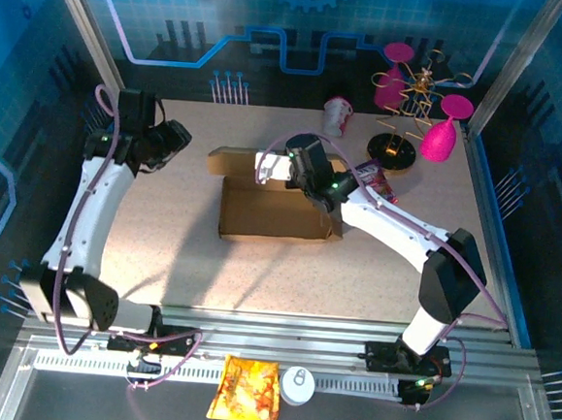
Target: Fold the paper box
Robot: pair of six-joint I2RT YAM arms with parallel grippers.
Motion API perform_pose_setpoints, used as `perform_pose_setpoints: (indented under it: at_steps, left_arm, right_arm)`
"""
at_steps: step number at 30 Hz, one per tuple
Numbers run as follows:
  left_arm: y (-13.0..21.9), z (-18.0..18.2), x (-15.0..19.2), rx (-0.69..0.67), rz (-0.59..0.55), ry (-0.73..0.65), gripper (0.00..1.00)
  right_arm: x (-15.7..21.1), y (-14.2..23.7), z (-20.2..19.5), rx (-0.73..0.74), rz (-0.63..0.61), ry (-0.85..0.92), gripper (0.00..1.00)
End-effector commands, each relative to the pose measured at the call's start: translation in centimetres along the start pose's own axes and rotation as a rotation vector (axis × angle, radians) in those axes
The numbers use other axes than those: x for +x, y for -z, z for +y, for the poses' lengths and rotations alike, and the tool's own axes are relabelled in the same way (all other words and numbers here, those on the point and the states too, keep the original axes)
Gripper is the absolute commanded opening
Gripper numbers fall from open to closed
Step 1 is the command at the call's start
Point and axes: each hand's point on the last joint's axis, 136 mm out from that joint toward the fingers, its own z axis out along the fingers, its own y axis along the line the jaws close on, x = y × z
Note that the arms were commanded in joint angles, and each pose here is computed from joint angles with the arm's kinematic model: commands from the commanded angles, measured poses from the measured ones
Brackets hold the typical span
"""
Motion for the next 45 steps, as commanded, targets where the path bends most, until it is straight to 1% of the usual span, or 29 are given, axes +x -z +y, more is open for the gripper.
perform_pose_setpoints:
  at_steps: [1, 2, 4, 6, 7, 8, 9, 11, 13, 16, 19, 21, 26, 28, 31, 36, 41, 44, 45]
  left_arm:
    - [-0.4, 1.3, -0.5, -0.040, 0.028, -0.159, 0.43]
    - [-0.6, 1.4, -0.6, -0.027, 0.023, -0.182, 0.40]
    - [-1.2, 1.0, -0.5, 0.031, 0.009, -0.295, 0.34]
    - [-1.9, 0.8, 0.3, 0.083, 0.017, -0.413, 0.32]
    - [-2.5, 0.8, 0.9, 0.106, 0.019, -0.469, 0.33]
    - [-2.9, 0.8, 1.5, 0.138, 0.019, -0.518, 0.35]
    - [-3.3, 0.8, 2.2, 0.176, 0.014, -0.566, 0.39]
    - [-3.9, 0.6, 3.1, 0.241, -0.015, -0.644, 0.47]
    - [-4.1, 0.1, 4.3, 0.329, -0.052, -0.751, 0.55]
    - [-4.5, 0.3, 5.0, 0.390, -0.153, -0.839, 0.63]
    - [-5.0, 0.3, 5.3, 0.426, -0.220, -0.904, 0.67]
    - [-5.3, 0.0, 5.6, 0.453, -0.237, -0.944, 0.67]
    - [-6.1, -0.3, 4.9, 0.442, -0.301, -0.978, 0.70]
    - [-6.2, -1.2, 5.3, 0.472, -0.297, -1.003, 0.71]
    - [-6.6, -2.6, 6.9, 0.505, -0.256, -1.079, 0.69]
    - [-7.5, -3.7, 7.9, 0.478, -0.229, -1.165, 0.68]
    - [-8.0, -4.1, 6.8, 0.426, -0.250, -1.157, 0.62]
    - [-8.1, -4.6, 6.7, 0.428, -0.243, -1.147, 0.54]
    - [-8.2, -4.7, 6.9, 0.435, -0.235, -1.145, 0.49]
  right_arm:
    - [-0.5, 0.8, -2.0, 0.061, -0.050, -0.008, 0.00]
    - [-0.5, 0.7, -1.9, 0.056, -0.052, -0.005, 0.00]
    - [-0.5, 0.7, -1.8, 0.049, -0.056, -0.004, 0.00]
    - [-0.4, 0.6, -1.8, 0.042, -0.058, -0.007, 0.00]
    - [-0.3, 0.5, -1.8, 0.037, -0.057, -0.011, 0.00]
    - [-0.2, 0.4, -1.7, 0.031, -0.057, -0.012, 0.00]
    - [-0.1, 0.4, -1.8, 0.026, -0.059, -0.016, 0.00]
    - [-0.1, 0.2, -1.6, 0.013, -0.061, -0.019, 0.00]
    - [-0.1, 0.2, -1.4, 0.001, -0.062, -0.020, 0.00]
    - [-0.2, 0.0, -1.2, -0.009, -0.067, -0.020, 0.00]
    - [-0.3, -0.1, -1.0, -0.020, -0.073, -0.021, 0.00]
    - [-0.3, -0.2, -0.9, -0.027, -0.073, -0.021, 0.00]
    - [-0.2, -0.3, -0.8, -0.034, -0.071, -0.031, 0.00]
    - [-0.2, -0.3, -0.7, -0.038, -0.072, -0.035, 0.00]
    - [-0.2, -0.5, -0.5, -0.042, -0.070, -0.036, 0.00]
    - [-0.2, -0.8, -0.6, -0.041, -0.068, -0.043, 0.00]
    - [-0.3, -0.8, -0.7, -0.040, -0.069, -0.047, 0.00]
    - [-0.3, -0.8, -0.7, -0.041, -0.069, -0.051, 0.00]
    - [-0.3, -0.8, -0.6, -0.042, -0.070, -0.053, 0.00]
